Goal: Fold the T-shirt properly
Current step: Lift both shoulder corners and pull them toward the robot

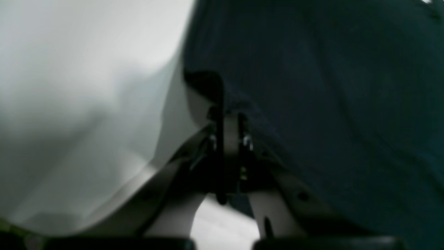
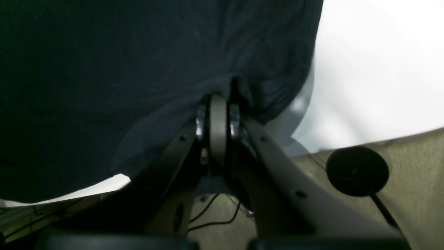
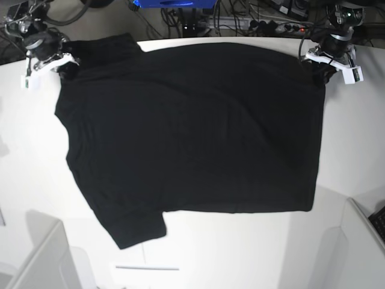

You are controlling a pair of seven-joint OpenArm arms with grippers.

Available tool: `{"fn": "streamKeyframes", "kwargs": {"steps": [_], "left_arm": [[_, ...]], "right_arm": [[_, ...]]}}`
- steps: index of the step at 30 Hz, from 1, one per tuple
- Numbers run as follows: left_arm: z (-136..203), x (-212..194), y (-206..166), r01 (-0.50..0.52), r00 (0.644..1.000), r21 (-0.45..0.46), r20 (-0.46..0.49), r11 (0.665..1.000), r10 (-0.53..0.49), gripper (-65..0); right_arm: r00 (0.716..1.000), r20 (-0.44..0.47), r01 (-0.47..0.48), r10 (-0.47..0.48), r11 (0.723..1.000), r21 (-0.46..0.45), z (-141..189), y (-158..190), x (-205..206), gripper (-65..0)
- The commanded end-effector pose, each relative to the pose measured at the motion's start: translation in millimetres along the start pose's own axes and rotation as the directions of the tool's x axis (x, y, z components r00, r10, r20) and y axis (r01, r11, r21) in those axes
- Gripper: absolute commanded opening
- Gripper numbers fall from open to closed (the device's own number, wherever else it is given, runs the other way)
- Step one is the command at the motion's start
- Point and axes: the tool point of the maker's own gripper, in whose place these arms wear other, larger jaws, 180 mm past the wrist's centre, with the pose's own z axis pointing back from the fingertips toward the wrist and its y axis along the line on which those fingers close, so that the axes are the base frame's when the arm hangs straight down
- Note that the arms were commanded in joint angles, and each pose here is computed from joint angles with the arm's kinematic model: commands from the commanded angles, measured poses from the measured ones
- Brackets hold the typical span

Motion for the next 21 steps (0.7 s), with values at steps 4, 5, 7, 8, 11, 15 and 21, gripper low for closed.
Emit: {"fn": "streamKeyframes", "kwargs": {"steps": [4, 5, 7, 8, 11, 15, 21], "left_arm": [[-1, 16, -5, 0.01, 0.999, -0.016, 0.051, 1.0, -0.009, -65.0], [-1, 18, -4, 0.003, 0.998, -0.016, 0.057, 1.0, -0.002, -65.0], [-4, 25, -9, -0.03, 0.996, -0.04, 0.077, 0.999, 0.033, -65.0], [-6, 29, -11, -0.036, 0.995, -0.048, 0.087, 0.998, 0.04, -65.0], [-10, 40, -16, -0.044, 0.992, -0.065, 0.118, 0.997, 0.051, -65.0], [-13, 47, -19, -0.045, 0.989, -0.072, 0.137, 0.996, 0.055, -65.0], [-19, 58, -19, -0.053, 0.984, -0.074, 0.166, 0.996, 0.065, -65.0]], "right_arm": [[0.998, 0.06, -0.027, 0.026, 0.999, 0.02, 0, 8, 24, -65.0], [0.997, 0.07, -0.029, 0.027, 0.999, 0.024, 0, 9, 28, -65.0], [0.996, 0.088, -0.035, 0.032, 0.999, 0.034, -2, 13, 36, -65.0], [0.995, 0.095, -0.038, 0.034, 0.998, 0.041, -3, 16, 39, -65.0], [0.992, 0.122, -0.042, 0.035, 0.998, 0.053, -6, 22, 51, -65.0], [0.993, 0.111, -0.046, 0.039, 0.997, 0.069, -10, 28, 63, -65.0], [0.989, 0.138, -0.064, 0.05, 0.993, 0.098, -15, 41, 84, -65.0]]}}
